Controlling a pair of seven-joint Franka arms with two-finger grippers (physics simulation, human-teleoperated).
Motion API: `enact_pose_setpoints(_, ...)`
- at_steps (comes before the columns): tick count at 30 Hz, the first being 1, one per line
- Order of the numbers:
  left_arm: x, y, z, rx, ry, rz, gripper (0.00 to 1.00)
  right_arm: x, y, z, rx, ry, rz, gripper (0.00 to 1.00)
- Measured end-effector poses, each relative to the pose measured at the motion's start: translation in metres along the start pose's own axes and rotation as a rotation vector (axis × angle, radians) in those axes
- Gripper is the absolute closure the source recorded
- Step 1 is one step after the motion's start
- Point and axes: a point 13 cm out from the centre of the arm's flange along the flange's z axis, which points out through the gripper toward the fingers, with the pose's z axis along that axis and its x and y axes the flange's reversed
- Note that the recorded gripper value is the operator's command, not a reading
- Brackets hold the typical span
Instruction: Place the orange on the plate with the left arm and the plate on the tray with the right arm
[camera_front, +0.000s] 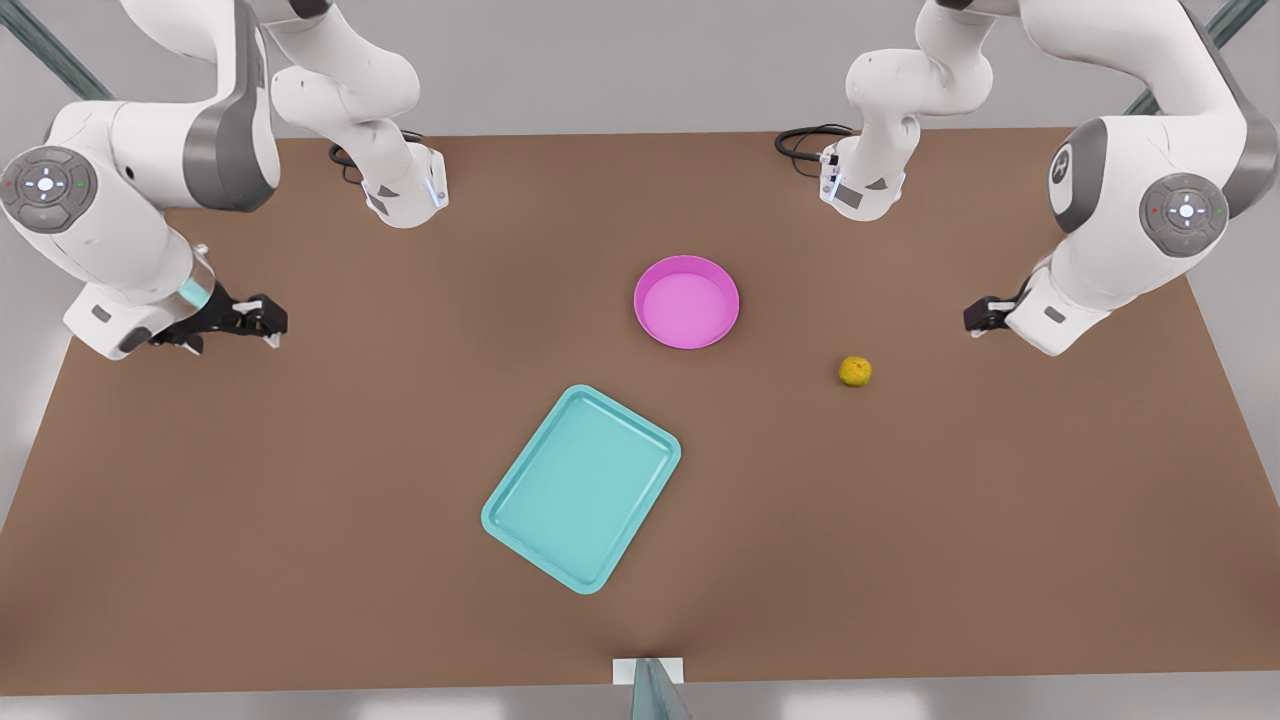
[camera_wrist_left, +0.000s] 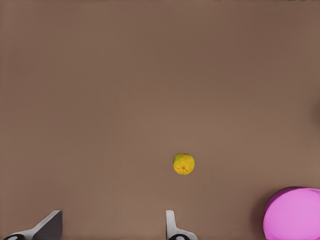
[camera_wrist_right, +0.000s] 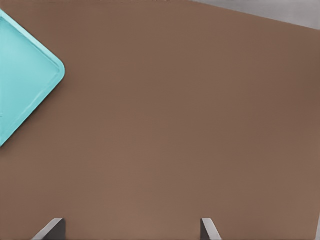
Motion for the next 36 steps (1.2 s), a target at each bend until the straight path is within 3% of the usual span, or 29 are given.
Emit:
enact_pose_setpoints(3,-0.001,-0.004,0.016,-0.002,0.031,0.001,0.0,-0.004,-0.002,-0.001,0.001,-0.015,-0.001,0.0)
enact_pose_setpoints(7,0.056,-0.043,0.243,-0.024,0.381,0.07,0.0,-0.013,0.004,0.009,0.002,0.001,-0.012,0.0)
enact_pose_setpoints(11,0.081,-0.057,0.35,-0.008,0.374,0.081,0.0,-0.017,0.013,0.019,0.001,0.026,-0.029,0.0)
enact_pose_setpoints(19,0.049,-0.072,0.375,0.037,0.202,0.1,0.0,-0.014,-0.006,0.009,0.014,0.034,-0.004,0.0)
enact_pose_setpoints(36,0.047,-0.101,0.421,0.067,0.189,0.182,0.0,-0.01,-0.019,0.007,0.024,0.044,0.012,0.0)
